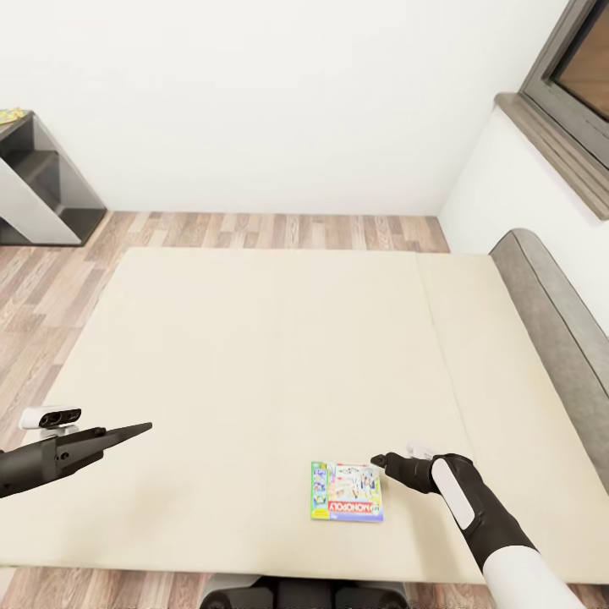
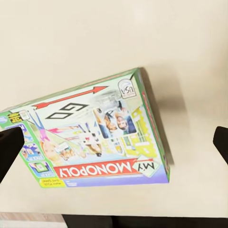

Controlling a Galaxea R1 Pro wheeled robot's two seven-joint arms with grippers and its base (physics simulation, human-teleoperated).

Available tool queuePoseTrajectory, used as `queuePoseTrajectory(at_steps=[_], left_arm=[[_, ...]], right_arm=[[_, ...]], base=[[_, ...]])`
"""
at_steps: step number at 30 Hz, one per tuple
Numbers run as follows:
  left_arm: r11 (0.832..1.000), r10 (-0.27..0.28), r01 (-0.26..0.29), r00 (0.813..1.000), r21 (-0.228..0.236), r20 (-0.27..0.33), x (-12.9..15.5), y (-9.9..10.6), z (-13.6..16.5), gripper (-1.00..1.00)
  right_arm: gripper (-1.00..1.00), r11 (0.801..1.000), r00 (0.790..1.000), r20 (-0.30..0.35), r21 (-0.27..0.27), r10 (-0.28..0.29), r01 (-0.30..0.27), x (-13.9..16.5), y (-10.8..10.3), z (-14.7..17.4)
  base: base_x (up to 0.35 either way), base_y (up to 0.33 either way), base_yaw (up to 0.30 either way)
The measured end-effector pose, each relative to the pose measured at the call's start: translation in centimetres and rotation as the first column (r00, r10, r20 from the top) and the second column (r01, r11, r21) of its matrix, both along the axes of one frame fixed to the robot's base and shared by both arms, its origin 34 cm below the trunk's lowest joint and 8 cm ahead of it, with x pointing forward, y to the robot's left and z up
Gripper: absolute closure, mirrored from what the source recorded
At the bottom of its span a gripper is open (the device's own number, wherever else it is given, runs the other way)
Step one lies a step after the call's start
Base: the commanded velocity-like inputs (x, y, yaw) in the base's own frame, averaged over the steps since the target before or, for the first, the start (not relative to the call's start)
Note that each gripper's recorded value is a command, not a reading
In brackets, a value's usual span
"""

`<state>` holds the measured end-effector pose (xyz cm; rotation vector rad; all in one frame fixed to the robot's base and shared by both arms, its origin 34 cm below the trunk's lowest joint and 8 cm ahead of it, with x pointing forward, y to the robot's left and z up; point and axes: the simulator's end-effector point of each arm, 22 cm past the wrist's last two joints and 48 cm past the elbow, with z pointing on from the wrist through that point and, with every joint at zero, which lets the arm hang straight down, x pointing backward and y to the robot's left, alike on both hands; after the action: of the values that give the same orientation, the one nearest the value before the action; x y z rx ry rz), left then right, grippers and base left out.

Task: Put all the toys in the child's room - the three board games (two on the bed and one on the table), the two jigsaw puzzles on the table, and the tennis ball on the table - inside the toy box on the table in the child's room.

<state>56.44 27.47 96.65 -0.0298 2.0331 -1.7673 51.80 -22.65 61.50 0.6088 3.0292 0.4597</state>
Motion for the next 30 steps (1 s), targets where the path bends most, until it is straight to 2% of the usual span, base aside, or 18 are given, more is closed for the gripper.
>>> queuePoseTrajectory(at_steps=[13,20,25,30], left_arm=[[1.000,0.000,0.000,1.000,-0.001,-0.022,-0.1,0.0,-1.0,-1.00],[1.000,-0.001,0.001,0.999,0.000,-0.033,-0.2,-0.1,-1.5,-1.00],[1.000,-0.001,0.001,0.999,0.000,-0.041,-0.2,-0.1,-1.9,-1.00],[1.000,-0.001,0.001,0.999,0.000,-0.049,-0.3,-0.1,-2.3,-1.00]], right_arm=[[-1.00,1.000,1.000,-0.019,-0.002,-0.005,0.005,-0.8,-0.2,-0.9],[-1.00,0.998,0.998,-0.029,-0.022,-0.052,0.052,-1.3,-2.6,-1.4],[-1.00,0.997,0.996,-0.022,0.004,-0.081,0.081,-1.4,-2.8,-1.5],[-1.00,0.994,0.994,0.043,0.052,-0.098,0.096,-0.2,-2.3,-1.4]], base=[[0.000,0.000,0.000],[0.000,0.000,0.000],[0.000,0.000,0.000],[0.000,0.000,0.000]])
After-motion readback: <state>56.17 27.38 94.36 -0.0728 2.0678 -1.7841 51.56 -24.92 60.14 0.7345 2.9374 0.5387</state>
